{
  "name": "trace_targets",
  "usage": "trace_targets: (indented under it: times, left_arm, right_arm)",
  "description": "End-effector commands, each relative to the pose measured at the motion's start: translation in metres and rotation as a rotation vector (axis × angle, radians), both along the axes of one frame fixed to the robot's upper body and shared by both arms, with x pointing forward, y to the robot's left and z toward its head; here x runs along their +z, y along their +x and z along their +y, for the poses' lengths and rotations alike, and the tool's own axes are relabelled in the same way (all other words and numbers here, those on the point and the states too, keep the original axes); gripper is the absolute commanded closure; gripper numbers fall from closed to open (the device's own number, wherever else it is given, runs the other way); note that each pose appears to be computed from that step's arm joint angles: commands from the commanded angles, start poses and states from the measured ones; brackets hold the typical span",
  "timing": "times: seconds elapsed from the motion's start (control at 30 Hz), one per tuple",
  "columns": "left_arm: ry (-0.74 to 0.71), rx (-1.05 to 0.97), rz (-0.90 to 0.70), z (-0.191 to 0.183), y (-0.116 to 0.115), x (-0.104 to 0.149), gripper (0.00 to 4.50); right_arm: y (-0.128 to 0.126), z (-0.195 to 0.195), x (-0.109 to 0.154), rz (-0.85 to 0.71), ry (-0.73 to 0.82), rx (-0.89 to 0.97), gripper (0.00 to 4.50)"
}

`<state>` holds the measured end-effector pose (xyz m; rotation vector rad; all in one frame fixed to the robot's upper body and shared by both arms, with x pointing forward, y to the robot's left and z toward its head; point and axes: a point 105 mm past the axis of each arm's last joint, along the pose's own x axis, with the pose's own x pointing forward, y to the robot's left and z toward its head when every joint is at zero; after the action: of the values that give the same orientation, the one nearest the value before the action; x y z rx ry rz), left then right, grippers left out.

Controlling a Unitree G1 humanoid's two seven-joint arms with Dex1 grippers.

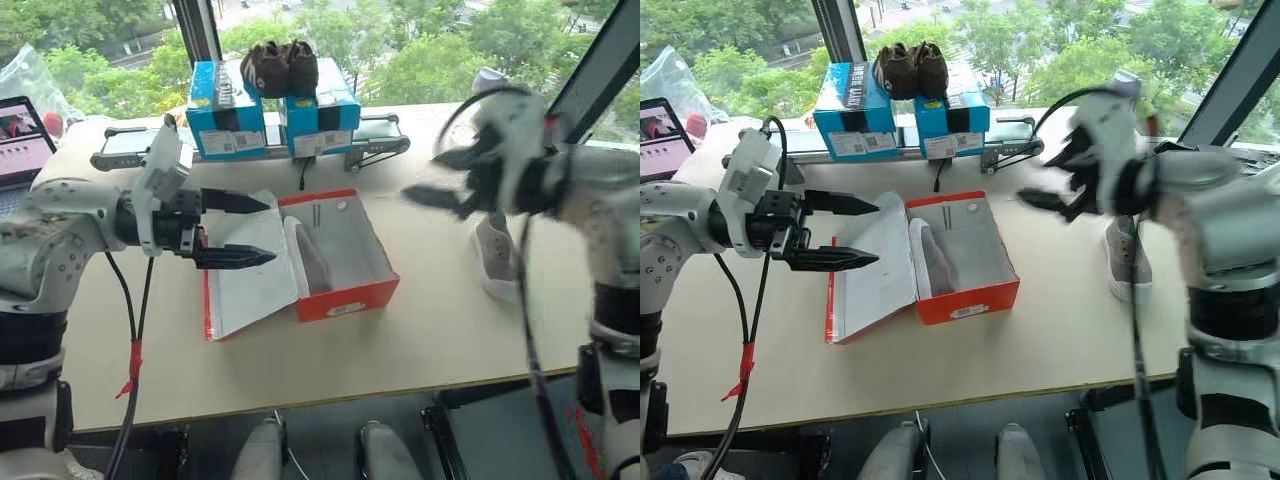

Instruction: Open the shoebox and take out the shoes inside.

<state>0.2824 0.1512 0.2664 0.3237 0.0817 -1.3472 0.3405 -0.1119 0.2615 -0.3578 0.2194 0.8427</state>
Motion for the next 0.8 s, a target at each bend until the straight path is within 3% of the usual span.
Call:
trace_targets:
  times: [0.03, 0.23, 0.5, 0.8]
  left_arm:
    - [0.011, 0.001, -0.056, 0.003, -0.004, 0.010, 0.00]
    - [0.021, 0.021, -0.057, 0.005, -0.005, 0.007, 0.00]
    - [0.001, 0.046, -0.027, 0.008, -0.010, 0.005, 0.00]
    - [-0.009, 0.073, -0.008, 0.010, -0.014, 0.002, 0.00]
  right_arm:
    - [0.000, 0.030, -0.010, 0.106, 0.075, -0.009, 0.34]
    - [0.013, 0.050, -0.046, 0.258, 0.151, -0.013, 0.34]
    - [0.015, 0.062, -0.079, 0.350, 0.118, 0.018, 0.34]
    - [0.005, 0.089, -0.084, 0.423, 0.167, 0.121, 0.34]
